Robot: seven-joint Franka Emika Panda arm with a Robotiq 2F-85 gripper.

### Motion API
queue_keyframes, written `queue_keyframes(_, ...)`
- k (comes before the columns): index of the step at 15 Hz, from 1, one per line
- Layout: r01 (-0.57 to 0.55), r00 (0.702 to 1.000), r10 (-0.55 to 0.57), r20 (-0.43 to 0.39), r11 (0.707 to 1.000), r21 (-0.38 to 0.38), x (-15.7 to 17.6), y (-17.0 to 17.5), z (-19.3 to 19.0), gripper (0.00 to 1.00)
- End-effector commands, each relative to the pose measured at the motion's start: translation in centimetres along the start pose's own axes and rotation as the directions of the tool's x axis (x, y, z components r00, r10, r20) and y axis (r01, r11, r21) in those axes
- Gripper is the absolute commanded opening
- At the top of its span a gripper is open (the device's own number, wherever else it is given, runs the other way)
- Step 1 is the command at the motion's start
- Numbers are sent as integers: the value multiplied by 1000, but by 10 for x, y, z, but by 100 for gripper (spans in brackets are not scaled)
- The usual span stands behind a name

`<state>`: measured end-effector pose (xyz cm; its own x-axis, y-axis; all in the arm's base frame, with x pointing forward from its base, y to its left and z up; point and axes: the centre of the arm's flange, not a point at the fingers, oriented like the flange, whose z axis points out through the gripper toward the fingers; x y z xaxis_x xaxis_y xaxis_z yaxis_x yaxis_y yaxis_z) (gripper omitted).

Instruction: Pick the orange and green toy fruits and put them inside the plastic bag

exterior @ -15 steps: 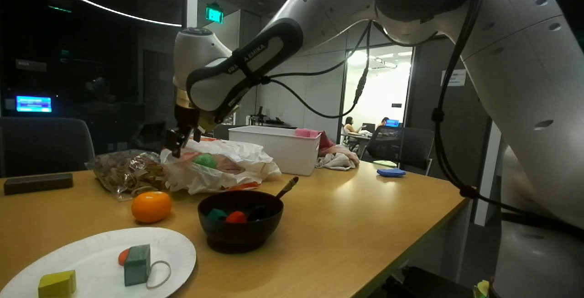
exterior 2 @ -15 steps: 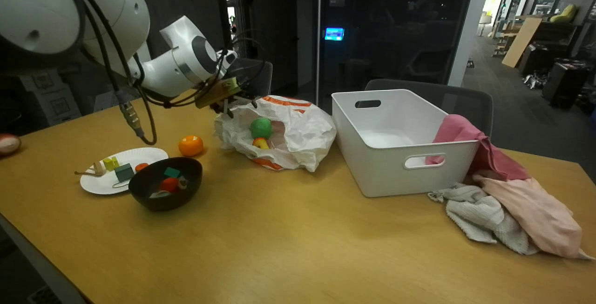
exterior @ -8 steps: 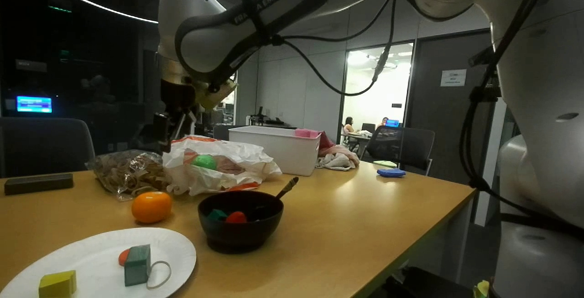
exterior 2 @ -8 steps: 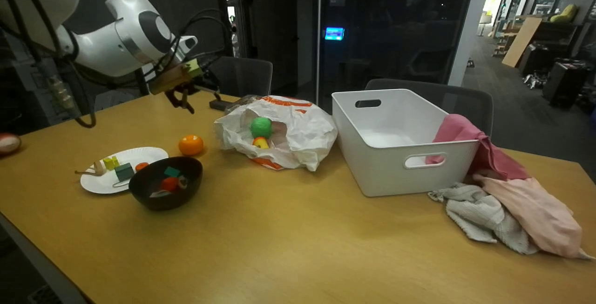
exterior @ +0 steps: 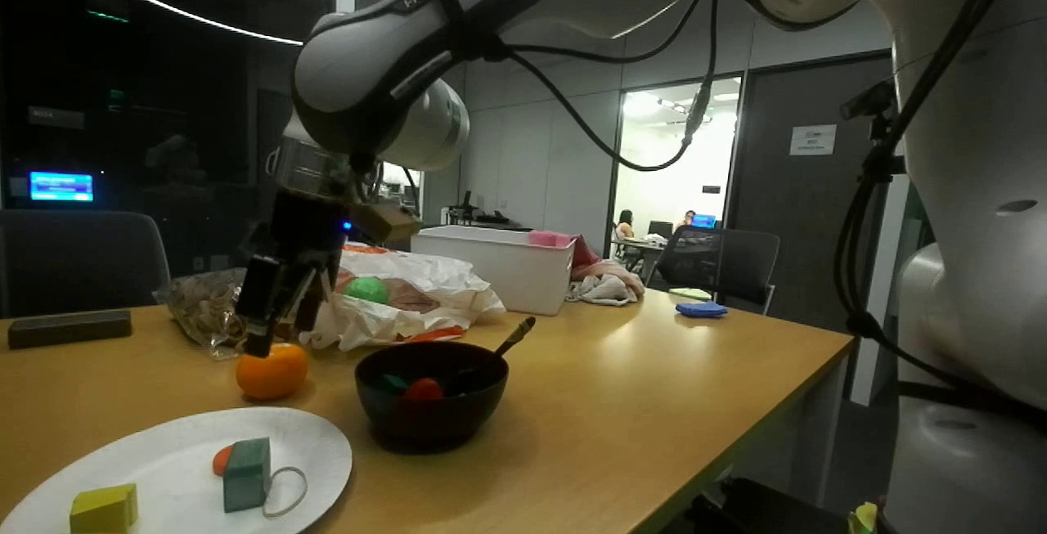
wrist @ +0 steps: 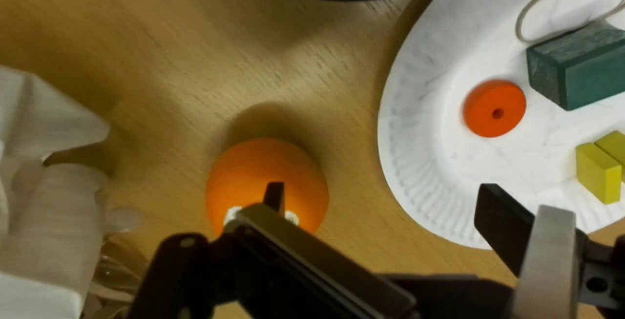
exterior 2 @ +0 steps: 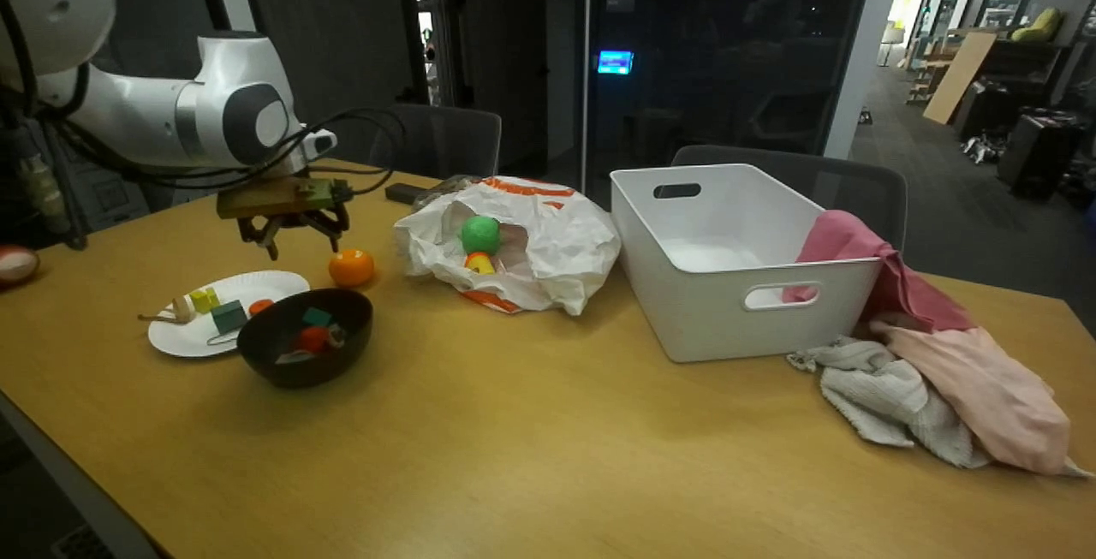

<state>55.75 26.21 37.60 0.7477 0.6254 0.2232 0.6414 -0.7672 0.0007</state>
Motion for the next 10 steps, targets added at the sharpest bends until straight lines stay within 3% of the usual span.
queue_keyframes(1,59,997,-60,-45,998,-13,-9,14,22,100)
queue_keyframes(6,77,994,-79,-77,997,-30,4,16,46,100)
queue_keyframes(10,114,988,-123,-92,989,-90,19,25,59,100)
